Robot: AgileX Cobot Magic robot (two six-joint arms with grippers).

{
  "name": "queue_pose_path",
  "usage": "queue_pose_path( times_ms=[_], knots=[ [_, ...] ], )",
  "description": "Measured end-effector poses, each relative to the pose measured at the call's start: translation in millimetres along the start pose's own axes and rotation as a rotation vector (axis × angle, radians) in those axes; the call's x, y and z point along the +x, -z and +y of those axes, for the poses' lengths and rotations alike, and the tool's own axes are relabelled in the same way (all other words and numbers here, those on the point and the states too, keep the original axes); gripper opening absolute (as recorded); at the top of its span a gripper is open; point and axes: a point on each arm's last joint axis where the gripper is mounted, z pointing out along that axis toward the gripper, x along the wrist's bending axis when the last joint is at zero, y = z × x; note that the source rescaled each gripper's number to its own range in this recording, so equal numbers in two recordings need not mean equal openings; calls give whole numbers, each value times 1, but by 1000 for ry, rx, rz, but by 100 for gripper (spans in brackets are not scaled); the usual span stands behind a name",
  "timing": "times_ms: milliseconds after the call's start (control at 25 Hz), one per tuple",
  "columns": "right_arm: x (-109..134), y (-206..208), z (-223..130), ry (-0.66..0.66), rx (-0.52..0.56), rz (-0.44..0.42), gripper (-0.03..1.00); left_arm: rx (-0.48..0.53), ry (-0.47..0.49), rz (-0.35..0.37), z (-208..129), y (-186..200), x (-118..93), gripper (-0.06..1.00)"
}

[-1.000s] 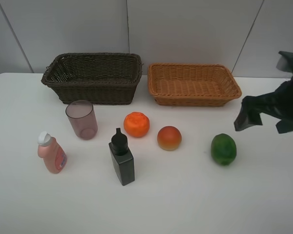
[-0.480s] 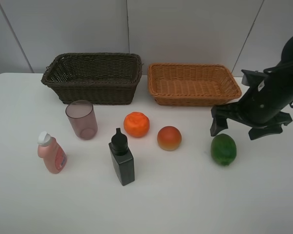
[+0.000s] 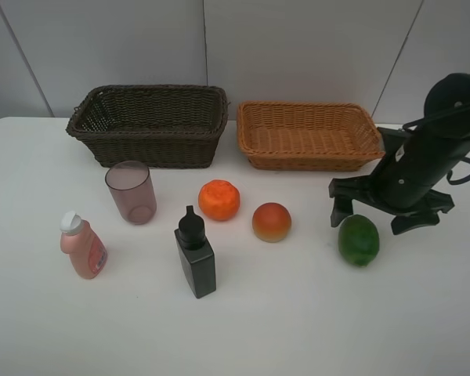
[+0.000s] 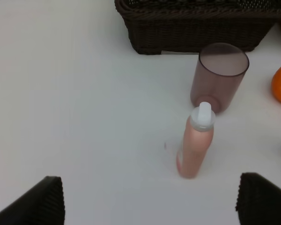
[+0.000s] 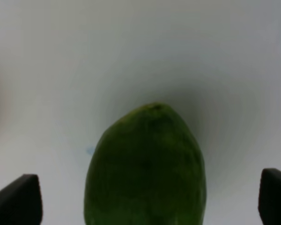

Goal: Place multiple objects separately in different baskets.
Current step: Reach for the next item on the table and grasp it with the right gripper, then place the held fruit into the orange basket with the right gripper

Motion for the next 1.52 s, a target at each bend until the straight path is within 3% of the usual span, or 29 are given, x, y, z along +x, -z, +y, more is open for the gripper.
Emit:
queue_pose_path(
  times_ms=[880,1000,1080,1120,1160,1520],
  knots=[
    [0,-51,-2,-4,106,-46,99,0,0,0,0,0,0,96],
    [-1,-53,-2,8,110,-55,86,0,2,4,0,0,0,96],
    [0,-53,-1,11,108,-57,62,0,2,4,0,0,0,96],
    [0,-54,-1,11,106,-55,45,0,2,4,0,0,0,96],
    [0,-54,0,11,105,-55,38,0,2,4,0,0,0,96],
    [0,-54,0,7,103,-52,38,0,2,4,0,0,0,96]
  ],
)
